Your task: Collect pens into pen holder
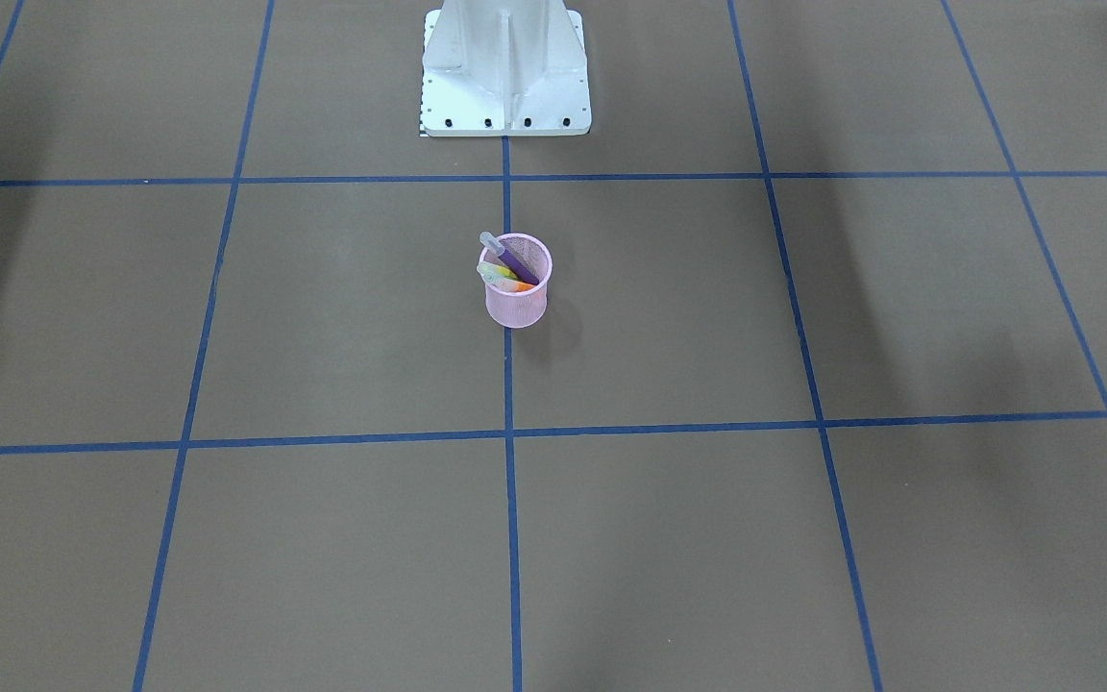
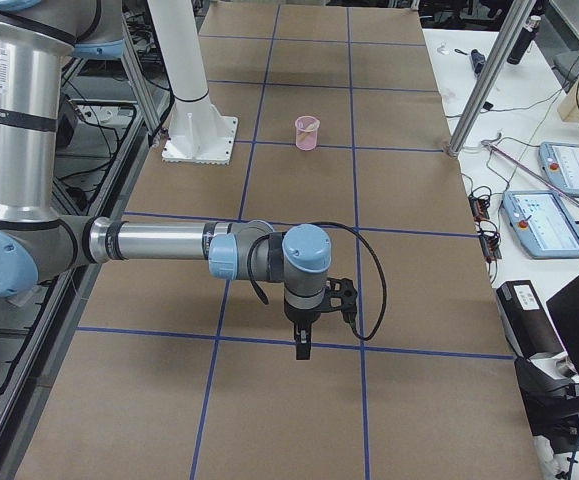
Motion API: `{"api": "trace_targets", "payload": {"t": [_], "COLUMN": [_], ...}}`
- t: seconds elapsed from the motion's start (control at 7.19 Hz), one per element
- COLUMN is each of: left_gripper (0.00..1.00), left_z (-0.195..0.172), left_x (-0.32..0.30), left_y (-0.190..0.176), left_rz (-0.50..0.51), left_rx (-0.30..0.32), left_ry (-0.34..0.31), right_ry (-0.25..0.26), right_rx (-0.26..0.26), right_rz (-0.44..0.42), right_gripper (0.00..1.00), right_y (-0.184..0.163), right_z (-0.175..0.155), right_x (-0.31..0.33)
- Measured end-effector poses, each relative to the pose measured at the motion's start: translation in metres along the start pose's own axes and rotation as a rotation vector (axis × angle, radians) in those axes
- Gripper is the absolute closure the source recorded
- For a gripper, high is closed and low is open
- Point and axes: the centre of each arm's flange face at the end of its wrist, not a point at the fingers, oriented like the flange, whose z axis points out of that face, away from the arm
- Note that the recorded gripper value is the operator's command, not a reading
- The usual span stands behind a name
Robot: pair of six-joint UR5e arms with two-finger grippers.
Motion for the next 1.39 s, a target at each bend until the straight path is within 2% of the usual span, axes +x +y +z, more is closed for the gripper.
{"api": "trace_targets", "payload": {"t": [1.39], "left_gripper": [0.00], "left_z": [-0.0026], "left_x": [0.0029], "left_y": [0.0007], "left_rz": [0.013], "left_rx": [0.007], "left_ry": [0.002], "right_ry": [0.001], "right_rx": [-0.005], "right_rz": [-0.007], "right_gripper": [0.01], "right_y": [-0.0008], "right_z": [0.0025], "right_x": [0.0020]}}
